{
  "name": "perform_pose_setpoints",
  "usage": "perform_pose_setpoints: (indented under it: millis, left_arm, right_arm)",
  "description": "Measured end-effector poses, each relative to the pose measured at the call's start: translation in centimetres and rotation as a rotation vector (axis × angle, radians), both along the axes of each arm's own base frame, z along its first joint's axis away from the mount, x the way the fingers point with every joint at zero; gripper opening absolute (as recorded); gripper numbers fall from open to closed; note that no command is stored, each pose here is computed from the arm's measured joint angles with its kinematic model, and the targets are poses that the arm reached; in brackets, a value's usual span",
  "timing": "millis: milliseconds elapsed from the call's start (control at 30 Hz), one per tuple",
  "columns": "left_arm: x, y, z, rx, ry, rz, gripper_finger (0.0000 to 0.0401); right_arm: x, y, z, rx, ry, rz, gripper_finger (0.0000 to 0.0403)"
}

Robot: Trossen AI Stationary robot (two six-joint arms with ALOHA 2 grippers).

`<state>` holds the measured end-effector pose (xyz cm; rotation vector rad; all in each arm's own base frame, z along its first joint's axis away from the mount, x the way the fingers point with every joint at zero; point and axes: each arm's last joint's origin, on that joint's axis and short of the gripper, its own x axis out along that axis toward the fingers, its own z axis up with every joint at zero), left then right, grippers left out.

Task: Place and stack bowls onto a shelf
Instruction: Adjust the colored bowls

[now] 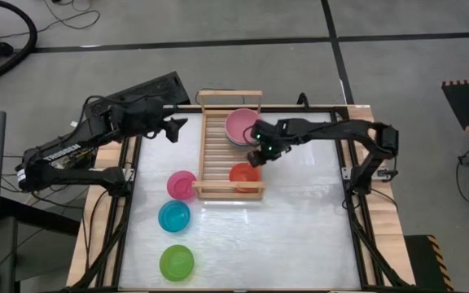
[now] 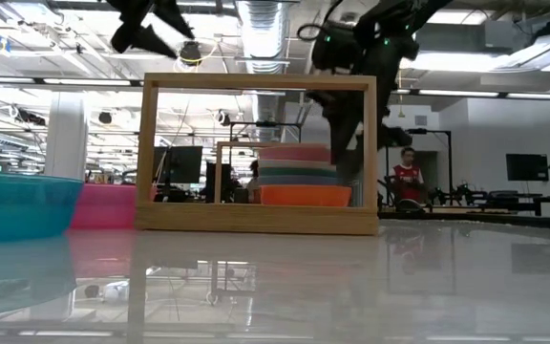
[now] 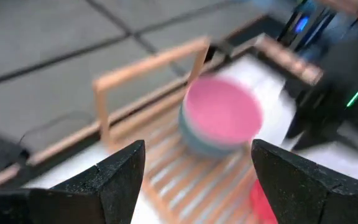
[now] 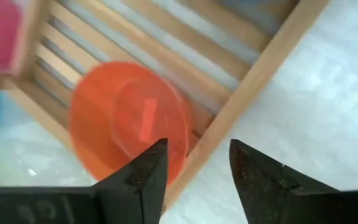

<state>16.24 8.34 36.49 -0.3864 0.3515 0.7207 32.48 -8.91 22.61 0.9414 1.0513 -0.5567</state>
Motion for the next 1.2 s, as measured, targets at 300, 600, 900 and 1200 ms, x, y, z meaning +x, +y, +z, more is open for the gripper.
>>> perform_pose_setpoints:
  millis: [300, 600, 900, 1200]
  left_arm:
    - [-1.3, -0.8, -4.9, -0.268, 0.437, -0.016, 0.0279]
    - [-0.9, -1.0, -12.5, -0.523, 0.594, -0.014, 0.0279]
    - [-1.0, -2.1, -16.2, -0.622, 0.606, -0.062, 0.0273]
    - [-0.7, -2.7, -17.0, -0.563, 0.603, -0.071, 0.0188]
  right_arm:
    - [-2.4, -0.4, 5.3, -0.065, -0.166, -0.033, 0.0187]
    - [-3.5, -0.3, 7.1, -0.141, -0.203, -0.056, 0.0183]
    - [-3.4, -0.1, 6.8, -0.138, -0.182, -0.047, 0.0182]
    - [-3.4, -0.2, 6.8, -0.143, -0.185, -0.042, 0.0182]
